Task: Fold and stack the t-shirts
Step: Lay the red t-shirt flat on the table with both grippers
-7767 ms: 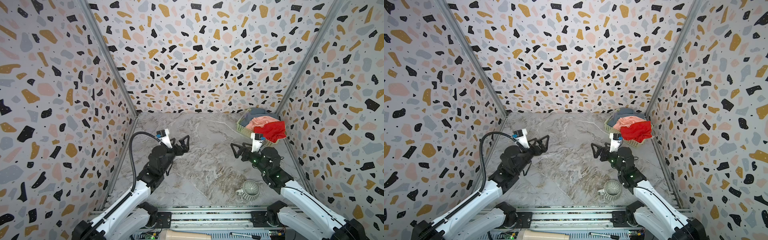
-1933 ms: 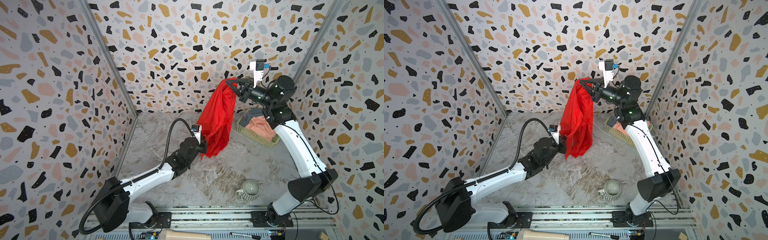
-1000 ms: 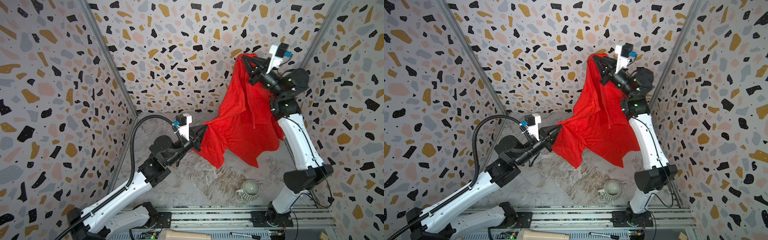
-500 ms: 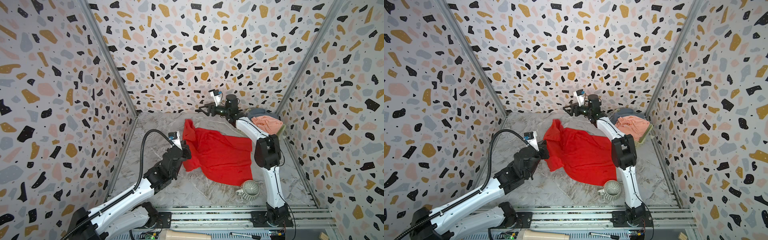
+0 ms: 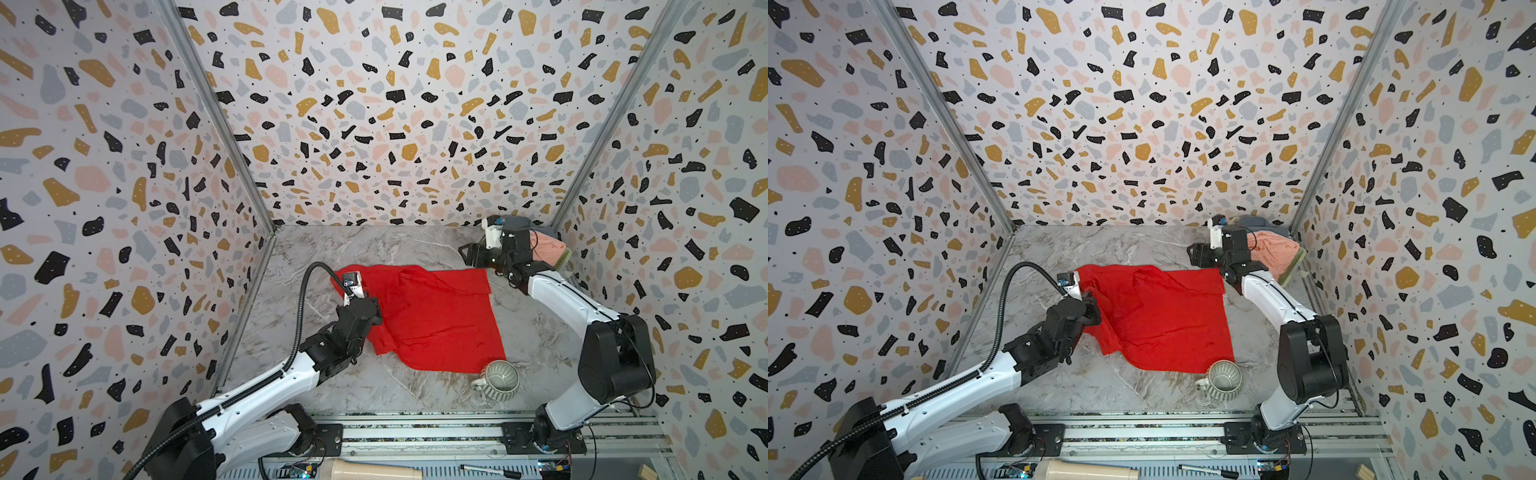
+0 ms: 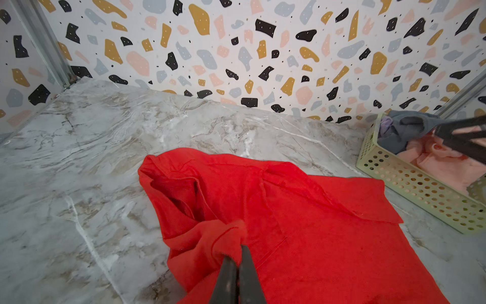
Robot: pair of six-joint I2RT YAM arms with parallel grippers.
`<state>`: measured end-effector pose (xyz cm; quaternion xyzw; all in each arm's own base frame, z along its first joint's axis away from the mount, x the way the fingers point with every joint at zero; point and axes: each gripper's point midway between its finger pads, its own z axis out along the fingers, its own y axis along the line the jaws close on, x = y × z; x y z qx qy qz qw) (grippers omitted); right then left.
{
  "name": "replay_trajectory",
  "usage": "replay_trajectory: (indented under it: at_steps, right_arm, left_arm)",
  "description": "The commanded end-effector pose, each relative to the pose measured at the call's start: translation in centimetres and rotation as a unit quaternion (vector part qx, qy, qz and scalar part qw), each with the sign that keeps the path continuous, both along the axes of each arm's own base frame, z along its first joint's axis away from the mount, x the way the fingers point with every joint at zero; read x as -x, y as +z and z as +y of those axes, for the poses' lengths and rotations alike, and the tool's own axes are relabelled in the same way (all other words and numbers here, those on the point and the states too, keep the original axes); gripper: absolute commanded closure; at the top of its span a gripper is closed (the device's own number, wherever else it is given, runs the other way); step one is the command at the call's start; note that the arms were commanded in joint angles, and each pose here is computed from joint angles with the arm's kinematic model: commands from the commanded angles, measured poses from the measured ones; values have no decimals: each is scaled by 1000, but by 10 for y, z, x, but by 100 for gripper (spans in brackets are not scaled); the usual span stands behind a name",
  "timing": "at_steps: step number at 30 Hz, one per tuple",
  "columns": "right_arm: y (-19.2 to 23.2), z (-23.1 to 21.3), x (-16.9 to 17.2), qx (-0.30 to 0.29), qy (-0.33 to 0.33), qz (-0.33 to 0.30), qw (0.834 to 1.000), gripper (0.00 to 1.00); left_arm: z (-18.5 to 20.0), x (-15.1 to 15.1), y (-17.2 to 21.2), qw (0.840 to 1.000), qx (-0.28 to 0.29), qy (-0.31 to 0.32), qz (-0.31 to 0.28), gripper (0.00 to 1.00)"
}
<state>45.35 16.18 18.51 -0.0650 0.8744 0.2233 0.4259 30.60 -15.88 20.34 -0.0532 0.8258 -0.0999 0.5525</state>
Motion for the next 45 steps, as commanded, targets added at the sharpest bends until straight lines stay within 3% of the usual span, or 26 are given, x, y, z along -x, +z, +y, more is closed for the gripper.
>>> replay_trajectory:
  at_steps: [1,10,17,24,28,31,35,41,45]
  right_arm:
    - [-66,-12,18,24,-18,76,997,25]
    - [-119,33,11,-2,38,108,993,40]
    - [-150,63,-20,-20,40,125,991,46]
    - [-135,93,-66,-62,63,80,993,49]
    - [-92,104,-75,-65,94,26,993,47]
    - [-58,96,-59,-42,85,-5,996,38]
    - [-36,75,-7,-34,42,-2,999,23]
    - [-38,69,90,-62,30,28,997,19]
    - [-60,50,126,-75,-7,57,996,20]
  left_arm:
    - [3,0,-12,1000,9,10,8,100]
    - [41,4,-52,996,25,69,60,100]
    - [58,-9,-70,992,43,90,73,100]
    - [87,-38,-93,987,37,125,93,100]
    - [96,-61,-98,986,38,126,106,100]
    - [87,-70,-100,986,45,104,118,100]
    - [78,-68,-98,987,61,84,120,100]
    - [80,-53,-91,988,63,72,118,100]
    - [80,-41,-90,989,64,62,122,100]
